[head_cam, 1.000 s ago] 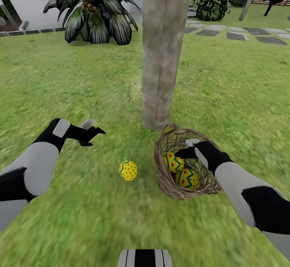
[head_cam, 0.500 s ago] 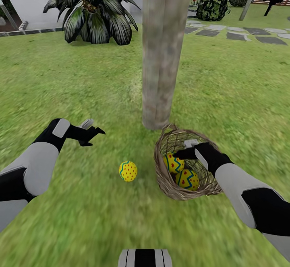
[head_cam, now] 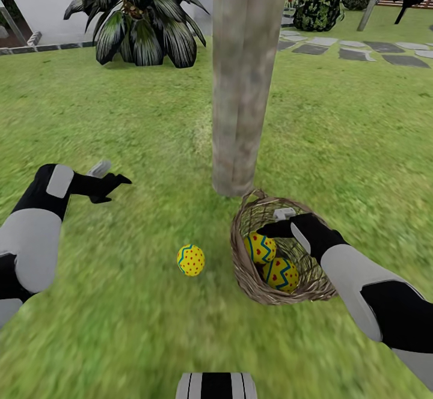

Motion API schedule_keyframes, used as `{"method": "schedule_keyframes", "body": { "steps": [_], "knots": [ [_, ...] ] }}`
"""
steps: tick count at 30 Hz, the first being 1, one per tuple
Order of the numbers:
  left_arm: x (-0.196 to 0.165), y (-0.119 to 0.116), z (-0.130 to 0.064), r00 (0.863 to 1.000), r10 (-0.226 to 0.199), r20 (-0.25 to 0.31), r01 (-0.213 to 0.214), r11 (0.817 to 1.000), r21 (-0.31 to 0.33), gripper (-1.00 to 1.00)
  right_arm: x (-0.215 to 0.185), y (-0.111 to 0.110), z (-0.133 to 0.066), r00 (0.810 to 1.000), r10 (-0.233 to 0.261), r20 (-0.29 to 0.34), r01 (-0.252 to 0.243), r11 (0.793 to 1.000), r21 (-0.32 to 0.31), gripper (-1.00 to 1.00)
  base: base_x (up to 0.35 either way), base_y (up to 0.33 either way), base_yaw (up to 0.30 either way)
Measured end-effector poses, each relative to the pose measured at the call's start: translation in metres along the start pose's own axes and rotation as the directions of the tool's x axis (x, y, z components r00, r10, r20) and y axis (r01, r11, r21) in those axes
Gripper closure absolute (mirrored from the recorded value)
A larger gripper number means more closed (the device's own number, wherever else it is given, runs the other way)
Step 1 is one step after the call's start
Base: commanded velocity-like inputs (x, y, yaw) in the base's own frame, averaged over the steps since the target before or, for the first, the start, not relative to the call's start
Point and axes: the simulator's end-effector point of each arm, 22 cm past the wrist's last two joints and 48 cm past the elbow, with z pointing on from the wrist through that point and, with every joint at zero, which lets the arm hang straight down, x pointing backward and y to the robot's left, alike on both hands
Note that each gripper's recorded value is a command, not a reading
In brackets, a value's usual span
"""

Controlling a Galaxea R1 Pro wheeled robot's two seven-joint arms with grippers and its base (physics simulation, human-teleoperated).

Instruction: Take the three Easter eggs out of the wicker basket on the lawn in the garden, then place them on the lawn next to a single tree (choose any tree) so that all three eggs are next to the same tree and none are left in the basket.

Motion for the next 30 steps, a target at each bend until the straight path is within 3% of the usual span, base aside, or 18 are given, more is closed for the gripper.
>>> {"method": "schedule_keyframes", "body": {
  "steps": [20,30],
  "knots": [
    [0.002,0.001,0.001,1.0,0.002,-0.004,-0.002,1.0,-0.005,-1.0,0.001,0.001,0.0,1.0,-0.008,-0.004,0.008,1.0,0.001,-1.0,0.0,0.0,0.0],
    [-0.009,0.0,-0.003,1.0,0.009,0.023,-0.009,1.0,-0.001,-1.0,0.006,0.0,0.005,1.0,-0.011,-0.011,0.011,1.0,0.001,-1.0,0.0,0.0,0.0]
  ]
}}
